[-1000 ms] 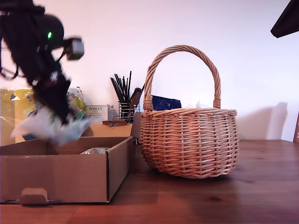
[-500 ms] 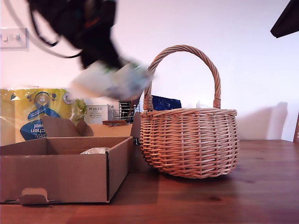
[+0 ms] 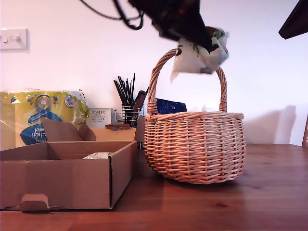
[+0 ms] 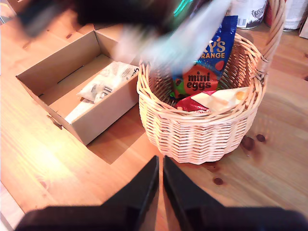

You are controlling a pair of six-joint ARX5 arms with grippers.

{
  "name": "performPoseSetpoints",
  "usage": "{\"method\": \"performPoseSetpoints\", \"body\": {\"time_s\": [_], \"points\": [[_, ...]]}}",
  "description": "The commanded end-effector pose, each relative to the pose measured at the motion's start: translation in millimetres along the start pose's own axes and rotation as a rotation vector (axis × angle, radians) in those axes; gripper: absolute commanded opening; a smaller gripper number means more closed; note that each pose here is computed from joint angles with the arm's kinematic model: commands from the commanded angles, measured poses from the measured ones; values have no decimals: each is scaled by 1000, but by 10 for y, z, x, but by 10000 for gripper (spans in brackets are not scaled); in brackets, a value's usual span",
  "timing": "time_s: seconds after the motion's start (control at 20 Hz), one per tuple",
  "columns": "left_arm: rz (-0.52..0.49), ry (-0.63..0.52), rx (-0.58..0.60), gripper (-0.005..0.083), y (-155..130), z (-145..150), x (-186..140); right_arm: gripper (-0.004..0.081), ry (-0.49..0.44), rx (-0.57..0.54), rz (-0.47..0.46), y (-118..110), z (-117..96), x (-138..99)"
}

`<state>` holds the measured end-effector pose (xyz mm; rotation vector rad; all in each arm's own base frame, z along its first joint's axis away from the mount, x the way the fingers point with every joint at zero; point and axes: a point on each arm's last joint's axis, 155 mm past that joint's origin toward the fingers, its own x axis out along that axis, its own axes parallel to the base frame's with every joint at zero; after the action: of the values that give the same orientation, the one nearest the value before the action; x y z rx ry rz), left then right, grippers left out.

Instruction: Move the bags of Easter eggs from the cardboard box on the left into the woven basket on the right side.

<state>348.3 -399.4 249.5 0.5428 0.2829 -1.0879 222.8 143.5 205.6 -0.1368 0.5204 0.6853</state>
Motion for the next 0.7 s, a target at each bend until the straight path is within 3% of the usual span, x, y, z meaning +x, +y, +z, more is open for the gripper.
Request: {"method": "performPoseSetpoints", "body": {"time_s": [0.0, 0.3, 0.5, 0.65], "points": [[64, 32, -7, 157, 143, -131, 163, -12, 0, -4, 6, 14, -11, 12], [125, 70, -7, 168, 253, -297, 340, -12, 0, -4, 7, 16, -12, 12], [167, 79, -3, 276, 318, -348, 421, -12, 1, -4, 7, 16, -13, 12], [191, 93, -3, 296, 362, -384, 430, -12, 3, -3, 8, 17, -19, 12]]}}
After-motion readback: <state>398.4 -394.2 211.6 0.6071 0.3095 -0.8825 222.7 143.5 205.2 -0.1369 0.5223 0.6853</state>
